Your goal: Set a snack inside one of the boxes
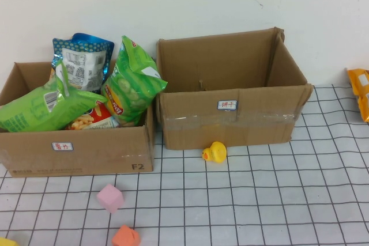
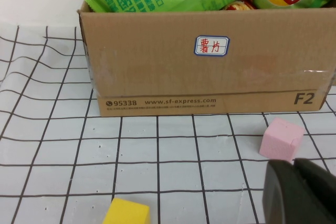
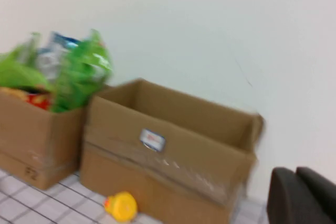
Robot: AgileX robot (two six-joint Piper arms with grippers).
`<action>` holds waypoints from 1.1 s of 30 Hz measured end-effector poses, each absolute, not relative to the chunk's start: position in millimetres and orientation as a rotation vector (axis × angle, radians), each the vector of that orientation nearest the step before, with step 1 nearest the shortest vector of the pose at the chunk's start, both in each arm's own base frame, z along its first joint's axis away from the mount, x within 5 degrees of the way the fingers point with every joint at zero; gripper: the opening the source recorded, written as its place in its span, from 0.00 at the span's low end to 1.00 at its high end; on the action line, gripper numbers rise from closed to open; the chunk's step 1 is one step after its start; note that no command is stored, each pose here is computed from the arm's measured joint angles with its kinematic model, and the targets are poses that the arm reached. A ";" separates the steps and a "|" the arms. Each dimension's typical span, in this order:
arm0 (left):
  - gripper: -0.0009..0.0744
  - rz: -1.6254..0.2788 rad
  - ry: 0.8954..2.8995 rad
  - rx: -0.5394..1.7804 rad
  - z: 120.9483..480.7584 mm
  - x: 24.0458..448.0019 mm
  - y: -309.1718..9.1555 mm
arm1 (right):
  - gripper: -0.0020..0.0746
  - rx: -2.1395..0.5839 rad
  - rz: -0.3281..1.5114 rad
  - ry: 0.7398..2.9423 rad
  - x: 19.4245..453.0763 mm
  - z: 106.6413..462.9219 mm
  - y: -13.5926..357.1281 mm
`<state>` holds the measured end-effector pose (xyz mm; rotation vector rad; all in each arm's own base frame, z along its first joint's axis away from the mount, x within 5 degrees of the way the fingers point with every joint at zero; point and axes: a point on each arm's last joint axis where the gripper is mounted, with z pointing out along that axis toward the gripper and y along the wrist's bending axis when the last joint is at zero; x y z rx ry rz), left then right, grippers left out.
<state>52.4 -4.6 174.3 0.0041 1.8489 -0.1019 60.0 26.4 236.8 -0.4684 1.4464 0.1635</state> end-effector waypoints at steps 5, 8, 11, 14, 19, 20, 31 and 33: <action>0.01 -0.102 1.849 0.004 174.3 52.4 -4.6 | 0.03 -0.254 0.138 1.637 62.6 200.7 15.8; 0.01 -0.102 1.849 0.004 174.3 52.4 -4.6 | 0.03 -0.107 0.108 1.748 62.6 187.4 8.5; 0.01 -0.102 1.849 0.004 174.3 52.4 -4.6 | 0.03 -0.011 0.057 1.789 60.0 182.5 2.5; 0.01 -0.102 1.849 0.004 174.3 52.4 -4.6 | 0.03 0.052 0.015 1.806 56.8 179.9 -1.4; 0.01 -0.102 1.849 0.004 174.3 52.4 -4.6 | 0.03 0.146 -0.053 1.881 51.7 171.7 -6.7; 0.01 -0.102 1.849 0.004 174.3 52.4 -4.6 | 0.03 0.159 -0.064 1.898 51.1 170.2 -7.5; 0.01 -0.102 1.851 0.004 174.2 52.4 -4.6 | 0.03 0.187 0.017 1.905 51.2 168.4 -5.2; 0.01 -0.102 1.851 0.004 174.2 52.4 -4.6 | 0.03 0.176 0.033 1.906 51.3 168.4 -4.3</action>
